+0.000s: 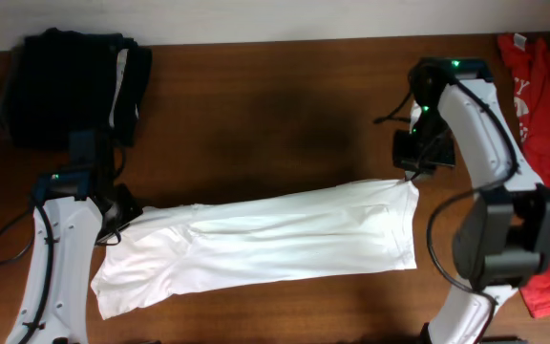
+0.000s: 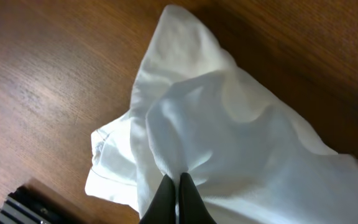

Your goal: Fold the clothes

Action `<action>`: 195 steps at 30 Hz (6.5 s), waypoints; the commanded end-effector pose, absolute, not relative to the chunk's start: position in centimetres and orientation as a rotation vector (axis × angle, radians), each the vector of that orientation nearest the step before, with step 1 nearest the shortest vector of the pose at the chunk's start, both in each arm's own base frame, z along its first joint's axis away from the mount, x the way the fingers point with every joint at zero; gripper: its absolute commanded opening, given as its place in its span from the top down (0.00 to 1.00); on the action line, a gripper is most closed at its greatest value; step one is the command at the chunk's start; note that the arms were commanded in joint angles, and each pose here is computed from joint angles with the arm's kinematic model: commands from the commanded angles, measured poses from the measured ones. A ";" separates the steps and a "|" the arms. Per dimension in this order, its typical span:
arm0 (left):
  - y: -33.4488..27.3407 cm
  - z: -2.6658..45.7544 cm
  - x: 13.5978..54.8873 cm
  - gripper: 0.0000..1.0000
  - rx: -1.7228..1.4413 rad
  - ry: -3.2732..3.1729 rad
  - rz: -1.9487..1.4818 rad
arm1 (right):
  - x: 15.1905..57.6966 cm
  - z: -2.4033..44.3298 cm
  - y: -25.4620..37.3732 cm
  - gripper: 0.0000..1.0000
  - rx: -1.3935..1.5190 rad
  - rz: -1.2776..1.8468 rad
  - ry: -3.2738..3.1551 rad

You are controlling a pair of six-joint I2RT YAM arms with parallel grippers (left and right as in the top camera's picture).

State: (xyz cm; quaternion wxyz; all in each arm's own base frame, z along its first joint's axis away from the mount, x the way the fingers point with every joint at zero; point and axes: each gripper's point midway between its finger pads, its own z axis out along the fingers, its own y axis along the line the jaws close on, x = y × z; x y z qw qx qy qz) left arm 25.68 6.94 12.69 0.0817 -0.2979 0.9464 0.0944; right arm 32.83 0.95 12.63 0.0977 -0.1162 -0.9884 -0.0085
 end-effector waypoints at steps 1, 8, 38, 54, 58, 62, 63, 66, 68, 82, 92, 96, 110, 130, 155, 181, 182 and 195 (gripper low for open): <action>7.8 13.0 24.6 1.00 -0.938 2.811 0.359 | 31.7 14.2 0.0 0.96 -0.365 0.049 -2.971; 6.9 9.8 22.5 1.00 -0.950 2.900 0.344 | 29.0 9.5 0.1 0.96 -0.382 0.054 -2.883; 6.0 4.4 18.1 0.76 -1.310 2.893 0.304 | 23.6 8.5 -2.1 0.05 -0.457 0.286 -2.676; 2.8 9.9 22.2 0.01 -0.958 2.828 0.077 | 25.9 7.3 0.2 0.02 -0.486 0.116 -2.768; 0.4 13.7 23.9 0.01 -0.669 2.702 -0.003 | 26.7 7.1 2.5 0.04 -0.372 0.004 -2.813; -1.9 14.6 23.6 0.05 -0.536 2.694 -0.056 | 27.1 6.9 4.4 0.07 -0.285 0.001 -2.848; -2.6 14.1 23.5 0.17 -0.507 2.718 -0.073 | 27.2 6.8 5.1 0.12 -0.253 0.003 -2.857; -3.9 11.9 23.3 0.57 -0.463 2.789 -0.094 | 26.9 6.6 6.3 0.44 -0.212 0.017 -2.861; -4.0 9.7 22.9 0.75 -0.462 2.859 -0.061 | 26.2 6.3 6.8 0.65 -0.250 0.040 -2.840; 0.3 0.0 22.1 0.99 -0.737 3.153 0.197 | 22.1 0.0 7.0 0.96 -0.288 0.002 -2.780; 4.6 -0.8 20.6 0.99 -1.092 3.093 0.304 | 22.6 -1.5 2.7 0.96 -0.475 0.072 -2.797; 6.0 -0.8 20.6 0.99 -1.202 3.035 0.323 | 23.9 -1.0 1.0 0.96 -0.575 0.047 -2.805; 11.1 6.0 23.7 0.99 -1.373 2.795 0.330 | 29.8 8.1 -1.6 0.93 -0.593 0.078 -2.905; 5.7 10.2 23.2 0.01 -1.250 2.871 -0.132 | 26.3 2.2 1.5 0.02 -0.519 -0.629 -2.788; 5.7 10.1 23.0 0.01 -1.254 2.878 -0.132 | 26.2 5.7 -2.9 0.96 -0.684 -0.296 -2.748; 5.7 10.1 23.1 0.01 -1.253 2.875 -0.131 | 25.4 7.5 16.9 0.96 0.002 -0.239 -2.997; 5.7 10.1 23.1 0.01 -1.253 2.875 -0.131 | 25.4 7.5 17.5 0.96 0.026 -0.248 -3.002; 5.7 10.1 23.1 0.01 -1.253 2.875 -0.131 | 23.2 7.2 22.7 0.55 0.128 -0.320 -3.012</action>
